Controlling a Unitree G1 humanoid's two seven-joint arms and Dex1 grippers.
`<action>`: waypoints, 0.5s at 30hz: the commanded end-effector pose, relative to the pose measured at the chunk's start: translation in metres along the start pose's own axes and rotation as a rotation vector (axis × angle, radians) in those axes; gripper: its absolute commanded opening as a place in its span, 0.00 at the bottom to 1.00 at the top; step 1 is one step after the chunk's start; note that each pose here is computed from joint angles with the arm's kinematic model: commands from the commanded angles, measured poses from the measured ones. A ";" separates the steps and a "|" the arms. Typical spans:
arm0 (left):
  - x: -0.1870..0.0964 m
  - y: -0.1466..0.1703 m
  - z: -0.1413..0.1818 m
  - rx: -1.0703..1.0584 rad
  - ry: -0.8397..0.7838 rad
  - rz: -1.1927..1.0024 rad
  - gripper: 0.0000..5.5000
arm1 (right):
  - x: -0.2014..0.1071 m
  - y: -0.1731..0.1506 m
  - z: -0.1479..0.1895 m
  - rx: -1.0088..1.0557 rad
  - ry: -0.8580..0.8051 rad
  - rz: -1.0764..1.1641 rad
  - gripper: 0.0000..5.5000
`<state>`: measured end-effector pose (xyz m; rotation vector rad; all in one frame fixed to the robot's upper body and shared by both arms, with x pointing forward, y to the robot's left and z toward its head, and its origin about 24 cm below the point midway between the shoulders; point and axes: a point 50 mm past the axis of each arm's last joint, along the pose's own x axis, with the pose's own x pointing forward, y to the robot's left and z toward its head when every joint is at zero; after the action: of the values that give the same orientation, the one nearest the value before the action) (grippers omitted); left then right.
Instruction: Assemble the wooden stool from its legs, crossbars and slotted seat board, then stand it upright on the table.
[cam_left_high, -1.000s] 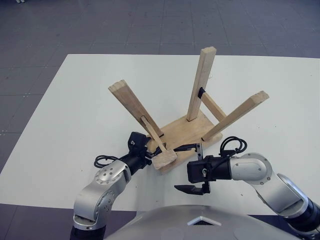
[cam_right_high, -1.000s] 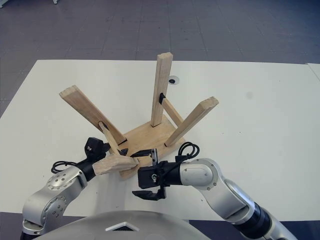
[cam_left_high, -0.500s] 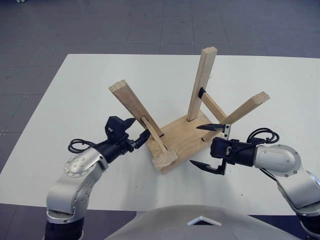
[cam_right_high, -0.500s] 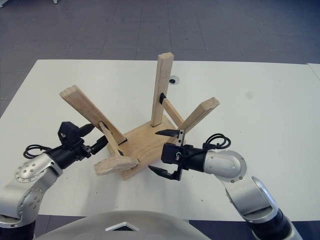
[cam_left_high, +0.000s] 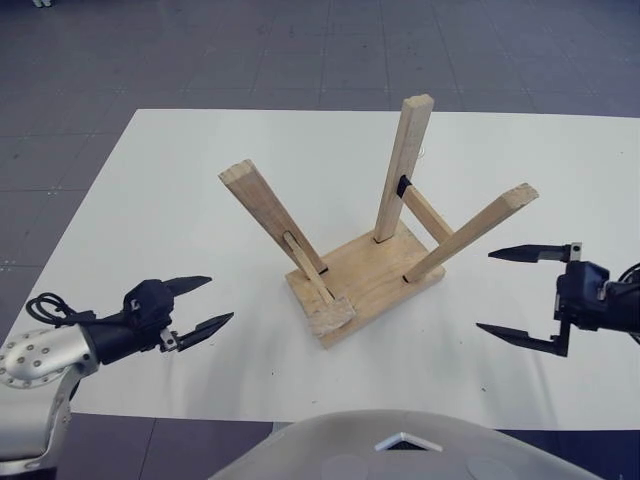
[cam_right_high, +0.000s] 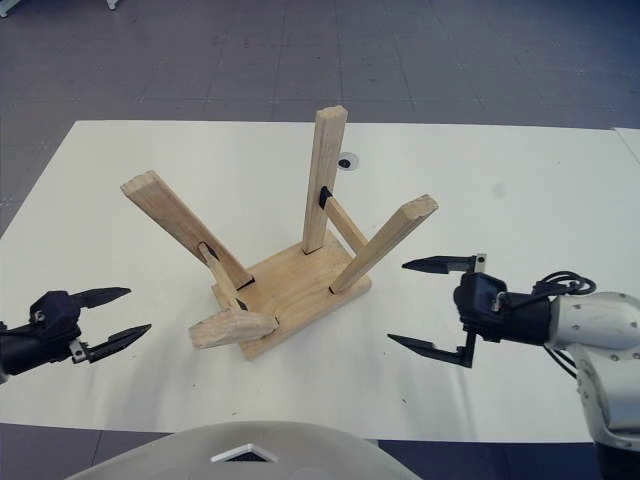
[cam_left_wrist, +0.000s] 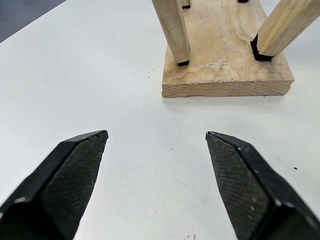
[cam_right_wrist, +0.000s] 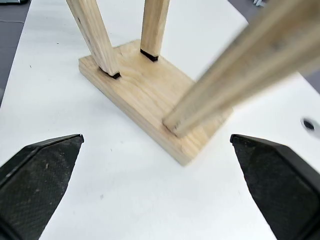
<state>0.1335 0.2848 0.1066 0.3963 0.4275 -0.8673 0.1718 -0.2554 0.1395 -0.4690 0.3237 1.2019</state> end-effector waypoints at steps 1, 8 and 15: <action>-0.011 -0.013 0.023 0.071 -0.063 -0.068 0.72 | -0.021 -0.024 -0.004 0.003 0.041 -0.074 1.00; -0.004 -0.057 0.063 0.118 -0.209 -0.215 0.81 | -0.038 -0.071 0.013 -0.098 0.005 -0.159 1.00; 0.012 -0.071 0.097 0.071 -0.367 -0.224 0.81 | -0.031 -0.085 0.016 -0.123 -0.006 -0.138 1.00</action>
<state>0.0979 0.1948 0.1659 0.2612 0.1345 -1.1699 0.2383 -0.2984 0.1801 -0.5528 0.2127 1.0777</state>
